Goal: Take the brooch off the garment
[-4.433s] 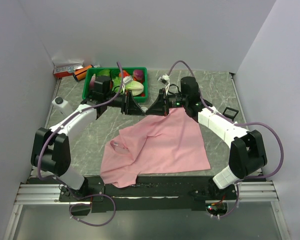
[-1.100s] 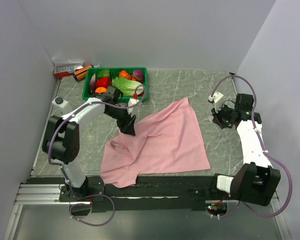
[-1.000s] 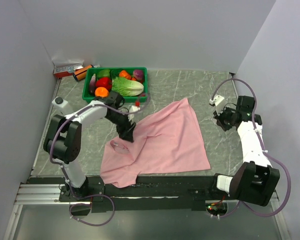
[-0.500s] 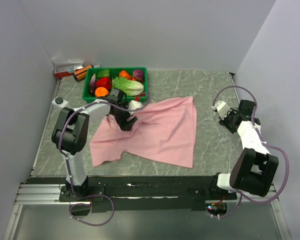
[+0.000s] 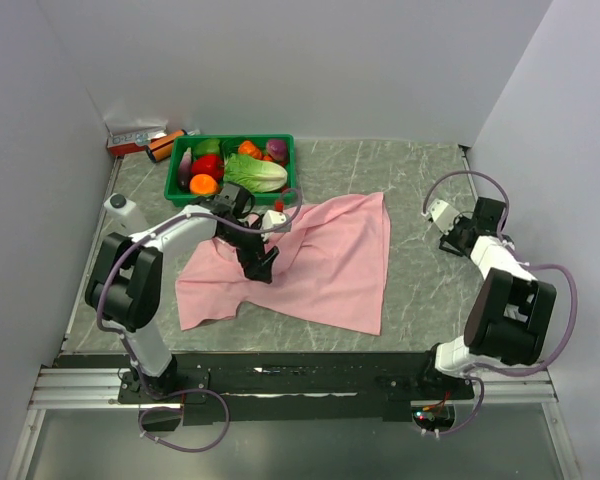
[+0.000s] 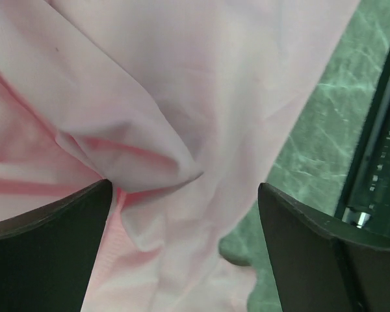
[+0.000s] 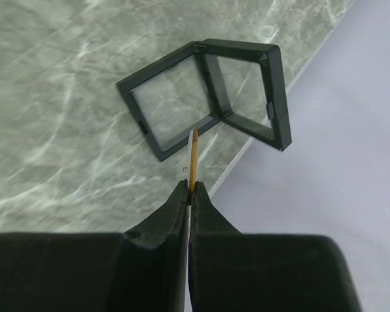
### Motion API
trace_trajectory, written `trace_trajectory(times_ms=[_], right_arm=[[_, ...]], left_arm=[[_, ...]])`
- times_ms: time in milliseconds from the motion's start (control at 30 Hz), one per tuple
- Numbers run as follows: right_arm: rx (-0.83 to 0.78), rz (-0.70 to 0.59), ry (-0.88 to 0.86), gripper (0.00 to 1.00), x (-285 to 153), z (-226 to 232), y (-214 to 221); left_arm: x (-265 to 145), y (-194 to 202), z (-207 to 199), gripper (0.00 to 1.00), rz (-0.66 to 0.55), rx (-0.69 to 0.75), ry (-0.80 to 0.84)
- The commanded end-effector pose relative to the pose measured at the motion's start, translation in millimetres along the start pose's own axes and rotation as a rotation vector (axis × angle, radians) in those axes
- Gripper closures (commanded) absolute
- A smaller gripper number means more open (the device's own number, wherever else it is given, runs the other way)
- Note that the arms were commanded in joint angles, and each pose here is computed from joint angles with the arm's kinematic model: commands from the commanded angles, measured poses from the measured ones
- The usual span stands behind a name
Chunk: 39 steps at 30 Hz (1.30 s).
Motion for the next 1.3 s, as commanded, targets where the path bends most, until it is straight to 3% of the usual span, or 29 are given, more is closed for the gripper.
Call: trace_trajectory(times_ms=[0,267,1067,1200,1267], right_arm=[[-0.041,0.016,0.086,1.00,18,-18,2],[-0.039,0.035,0.091,1.00,43,-23,4],[-0.153,0.062,0.116,1.00,62,-22,-8],[-0.149,0.069,0.121,0.78,61,-17,-9],[-0.144,0.068,0.119,0.73,58,-16,-10]], left_arm=[[-8,0,-14,0.01,-0.022,-0.076,0.060],[-5,-3,-17,0.01,-0.016,-0.108,0.059],[-1,-4,-16,0.01,0.004,-0.141,0.067],[-1,-4,-18,0.01,0.003,-0.140,0.071],[-1,-4,-18,0.00,0.005,-0.138,0.070]])
Point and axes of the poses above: each gripper's point midway between its finger pads, its own x axis out along the fingers, its own z axis along the line the jaws close on, y = z × x, the point moved 8 cm from there along -x, back along the fingers, and after that the axes turned 6 degrees about -x, right-handed, at the moved point
